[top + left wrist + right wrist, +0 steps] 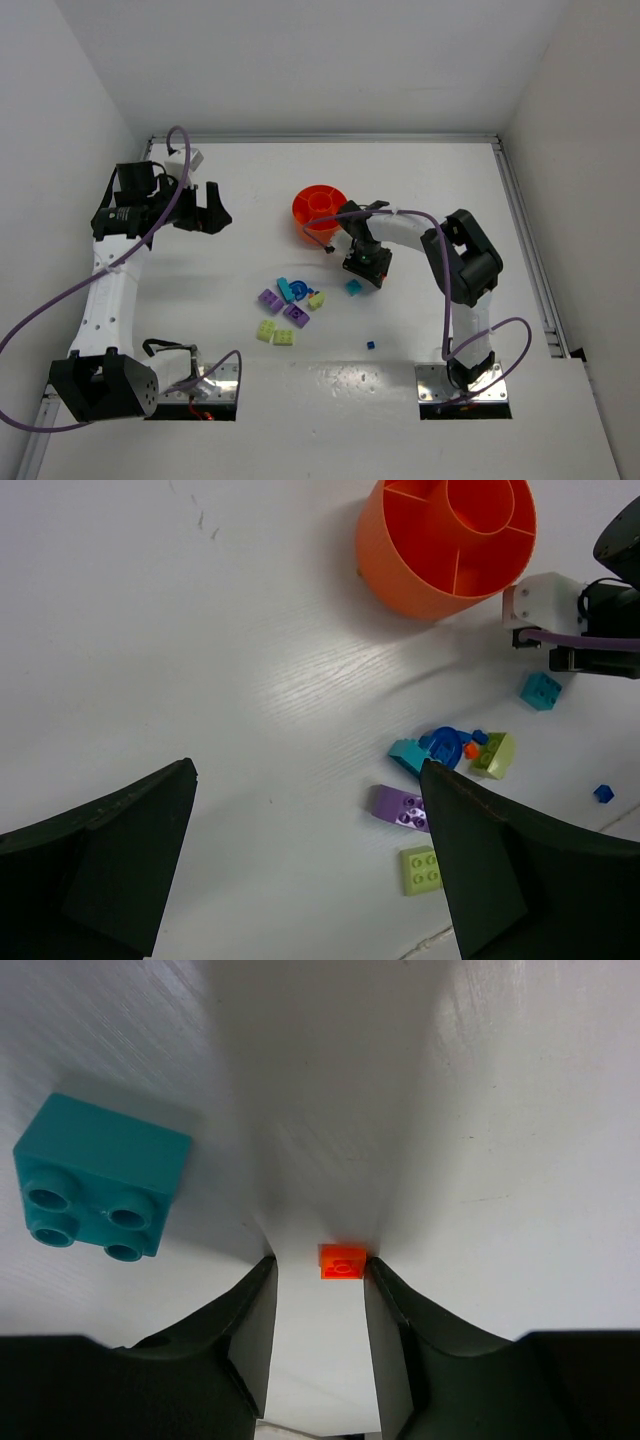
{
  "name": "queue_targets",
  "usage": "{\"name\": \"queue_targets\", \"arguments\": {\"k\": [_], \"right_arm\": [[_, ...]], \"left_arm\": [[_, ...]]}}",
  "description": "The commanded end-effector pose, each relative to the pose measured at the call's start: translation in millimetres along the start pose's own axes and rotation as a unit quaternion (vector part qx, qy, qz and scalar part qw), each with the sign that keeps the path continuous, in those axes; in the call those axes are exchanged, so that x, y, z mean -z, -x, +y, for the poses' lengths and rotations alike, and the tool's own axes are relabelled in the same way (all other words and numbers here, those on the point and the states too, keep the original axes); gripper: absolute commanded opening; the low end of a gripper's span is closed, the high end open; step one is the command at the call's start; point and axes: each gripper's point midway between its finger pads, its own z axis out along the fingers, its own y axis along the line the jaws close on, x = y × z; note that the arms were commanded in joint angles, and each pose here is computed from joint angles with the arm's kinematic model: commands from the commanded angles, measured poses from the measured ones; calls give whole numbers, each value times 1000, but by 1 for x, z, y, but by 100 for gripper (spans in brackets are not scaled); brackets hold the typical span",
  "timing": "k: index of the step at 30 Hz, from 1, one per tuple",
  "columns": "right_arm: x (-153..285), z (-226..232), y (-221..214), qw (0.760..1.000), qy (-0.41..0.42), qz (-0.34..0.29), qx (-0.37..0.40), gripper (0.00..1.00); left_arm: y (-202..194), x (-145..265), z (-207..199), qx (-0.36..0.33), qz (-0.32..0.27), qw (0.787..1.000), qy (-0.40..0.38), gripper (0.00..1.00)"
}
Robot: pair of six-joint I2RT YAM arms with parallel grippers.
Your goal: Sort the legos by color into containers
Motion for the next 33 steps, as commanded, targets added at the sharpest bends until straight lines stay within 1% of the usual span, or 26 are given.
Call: {"name": "queue_targets", "arguments": {"k": [1, 4, 6, 9, 11, 13, 16, 17, 20, 22, 25, 27, 29, 30, 32, 33], "right_arm": [[-6, -10, 22, 999, -20, -36, 4, 40], [-10, -9, 19, 999, -19, -33, 4, 40], [-10, -11, 23, 999, -23, -42, 3, 40], [-15, -8, 19, 999, -19, -33, 4, 40], [-19, -8, 18, 999, -16, -28, 4, 35], [-17, -10, 23, 999, -20, -37, -1, 32], [-20, -13, 19, 999, -23, -30, -6, 25], [-20, -13, 19, 999, -23, -30, -6, 21], [-22, -14, 17, 999, -25, -23, -5, 16], [-20, -15, 18, 999, -27, -27, -6, 11], [-2, -10, 18, 999, -18, -37, -15, 7], [25, -4, 32, 997, -8, -76, -26, 6], [48, 3, 33, 995, 7, -89, -34, 4], [72, 2, 44, 992, 9, -122, -38, 4], [95, 7, 46, 989, 18, -139, -43, 4], [114, 6, 56, 985, 20, -165, -47, 4]], "left_arm": [[20, 9, 2, -5, -29, 1000, 10, 100], [20, 9, 2, -5, -29, 1000, 10, 100], [20, 9, 2, -5, -29, 1000, 10, 100], [18, 6, 3, -2, -25, 1000, 10, 100], [18, 6, 3, -2, -25, 1000, 10, 100], [18, 6, 3, -2, -25, 1000, 10, 100], [18, 7, 5, -2, -25, 1000, 14, 100], [16, 7, 4, 0, -21, 1000, 14, 100], [16, 7, 4, 0, -21, 1000, 14, 100], [16, 7, 4, 0, -21, 1000, 14, 100], [16, 7, 4, 0, -21, 1000, 14, 100], [14, 8, 3, 0, -21, 1000, 14, 100], [14, 8, 4, -4, -21, 1000, 14, 100], [15, 10, 2, -7, -25, 1000, 15, 100], [17, 13, 1, -15, -30, 999, 15, 100], [18, 15, 0, -17, -34, 999, 16, 100]]}}
